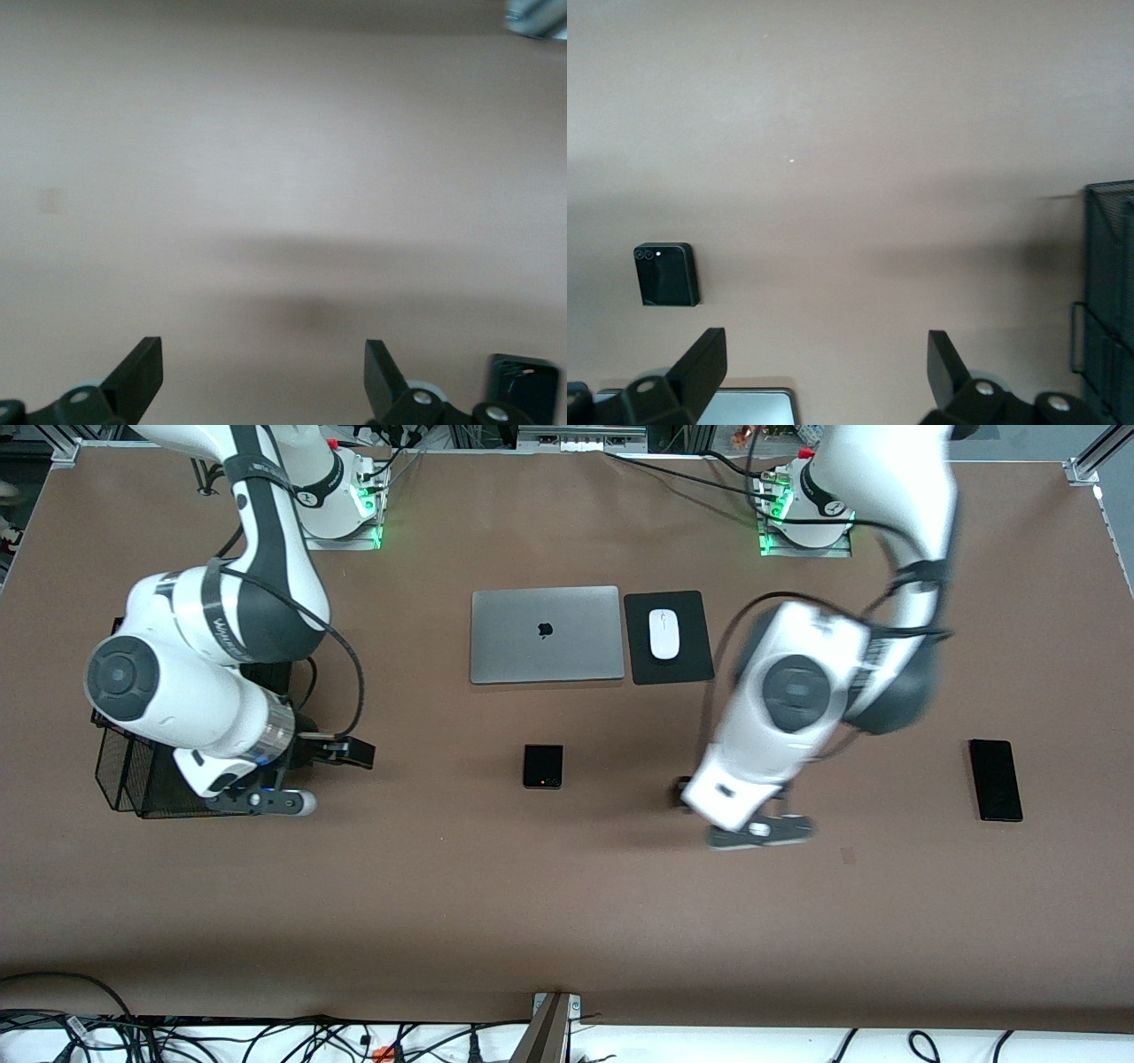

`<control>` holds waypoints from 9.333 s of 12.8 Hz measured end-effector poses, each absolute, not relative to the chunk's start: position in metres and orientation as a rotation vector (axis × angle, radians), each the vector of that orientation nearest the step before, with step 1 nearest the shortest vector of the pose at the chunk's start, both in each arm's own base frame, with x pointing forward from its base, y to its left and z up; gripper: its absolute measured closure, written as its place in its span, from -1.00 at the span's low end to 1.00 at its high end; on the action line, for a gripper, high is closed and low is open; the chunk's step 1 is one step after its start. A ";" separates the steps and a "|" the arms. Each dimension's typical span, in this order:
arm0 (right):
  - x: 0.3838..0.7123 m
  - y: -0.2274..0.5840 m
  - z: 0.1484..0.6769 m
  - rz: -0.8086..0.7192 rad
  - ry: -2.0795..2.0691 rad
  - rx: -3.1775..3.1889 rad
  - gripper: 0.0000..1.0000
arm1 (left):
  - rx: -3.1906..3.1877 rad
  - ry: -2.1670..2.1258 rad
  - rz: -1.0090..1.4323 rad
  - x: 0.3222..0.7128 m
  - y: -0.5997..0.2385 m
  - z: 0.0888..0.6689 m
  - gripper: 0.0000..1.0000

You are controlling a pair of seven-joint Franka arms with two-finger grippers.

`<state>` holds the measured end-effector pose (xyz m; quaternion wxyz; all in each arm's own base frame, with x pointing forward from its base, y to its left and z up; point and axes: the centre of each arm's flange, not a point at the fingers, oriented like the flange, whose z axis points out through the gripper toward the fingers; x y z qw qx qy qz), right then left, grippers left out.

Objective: Place phones with both arms
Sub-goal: 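Grasp the flip phone with the right gripper while the left gripper reaches the large phone, then carry the flip phone into the basket while the left gripper grasps the large phone, then carry the large phone toward the laptop while the right gripper withdraws, then lower the large black phone onto the table and open the left gripper, then grasp the large phone with the right gripper while the left gripper withdraws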

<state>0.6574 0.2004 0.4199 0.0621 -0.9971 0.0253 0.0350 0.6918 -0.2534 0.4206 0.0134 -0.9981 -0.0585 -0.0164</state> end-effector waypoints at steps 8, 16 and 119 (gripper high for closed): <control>0.647 0.381 0.316 0.014 0.020 -3.012 -1.00 | -3.123 0.025 0.052 0.691 0.071 0.478 -1.00; 0.582 0.488 0.193 -0.058 -0.013 -3.102 -1.00 | -3.139 0.055 0.110 0.652 0.239 0.362 -1.00; 0.642 0.358 0.311 0.044 0.469 -3.006 -1.00 | -3.180 -0.017 0.043 0.693 0.062 0.525 -1.00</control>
